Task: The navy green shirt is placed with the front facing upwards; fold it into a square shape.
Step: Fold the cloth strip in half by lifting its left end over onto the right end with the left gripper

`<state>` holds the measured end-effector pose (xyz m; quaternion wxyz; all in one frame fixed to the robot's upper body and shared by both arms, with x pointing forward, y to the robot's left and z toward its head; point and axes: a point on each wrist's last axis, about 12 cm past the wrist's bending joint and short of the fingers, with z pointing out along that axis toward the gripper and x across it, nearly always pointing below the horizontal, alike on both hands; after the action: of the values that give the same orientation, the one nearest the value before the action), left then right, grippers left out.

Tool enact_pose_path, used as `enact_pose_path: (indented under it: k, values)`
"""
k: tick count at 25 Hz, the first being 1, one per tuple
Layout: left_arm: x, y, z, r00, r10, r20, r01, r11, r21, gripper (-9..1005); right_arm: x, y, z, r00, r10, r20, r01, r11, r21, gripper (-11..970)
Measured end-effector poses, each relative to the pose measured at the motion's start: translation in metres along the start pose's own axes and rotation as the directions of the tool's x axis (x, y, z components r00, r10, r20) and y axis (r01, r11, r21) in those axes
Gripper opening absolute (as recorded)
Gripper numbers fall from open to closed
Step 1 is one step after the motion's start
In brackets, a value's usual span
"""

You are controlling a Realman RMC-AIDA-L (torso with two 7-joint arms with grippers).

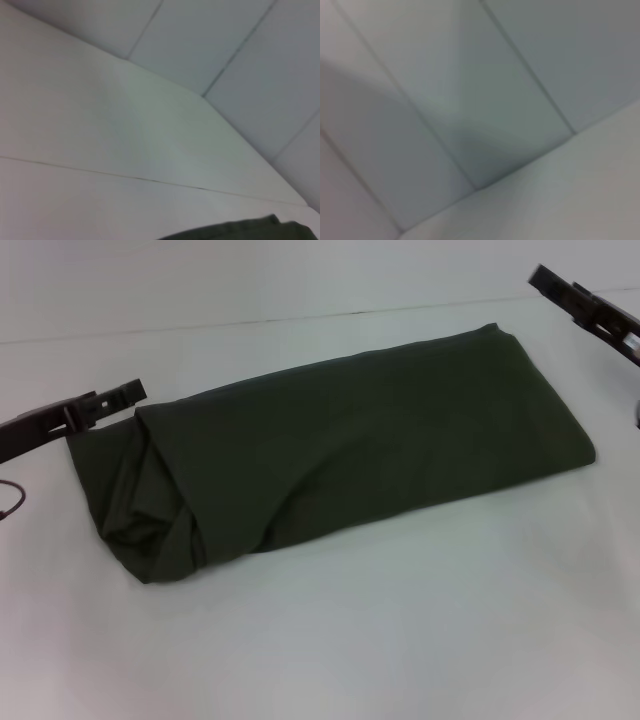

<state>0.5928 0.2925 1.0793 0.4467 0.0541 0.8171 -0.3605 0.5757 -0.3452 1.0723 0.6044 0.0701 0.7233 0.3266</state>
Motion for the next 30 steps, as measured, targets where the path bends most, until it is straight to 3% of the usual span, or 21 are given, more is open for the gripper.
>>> enact_pose_path:
  k: [1, 4, 6, 12, 17, 30]
  values:
    - [0.002, -0.001, -0.004, 1.000, 0.017, 0.000, -0.017, 1.000, 0.015, 831, 0.000, 0.000, -0.005, 1.000, -0.009, -0.003, 0.009, 1.000, -0.023, 786]
    - [0.008, -0.003, -0.014, 0.999, 0.049, -0.003, -0.049, 0.998, 0.049, 910, 0.002, 0.002, -0.025, 0.998, -0.052, -0.029, 0.049, 0.995, -0.090, 875]
    - [0.015, -0.005, -0.020, 0.998, 0.066, -0.011, -0.065, 0.995, 0.077, 963, 0.005, 0.001, -0.038, 0.995, -0.082, -0.055, 0.075, 0.990, -0.116, 872]
    - [0.030, -0.015, -0.034, 0.995, 0.080, -0.051, -0.070, 0.981, 0.182, 960, 0.009, -0.008, -0.069, 0.990, -0.081, -0.113, 0.069, 0.992, -0.104, 867]
    - [0.039, -0.024, -0.039, 0.988, 0.091, -0.121, -0.059, 0.966, 0.250, 958, 0.001, -0.020, -0.090, 0.987, -0.049, -0.150, 0.040, 0.997, -0.061, 866]
    - [0.049, -0.022, -0.043, 0.974, 0.127, -0.189, -0.079, 0.967, 0.242, 952, -0.045, -0.049, -0.123, 0.975, 0.137, -0.174, -0.119, 0.987, 0.107, 862]
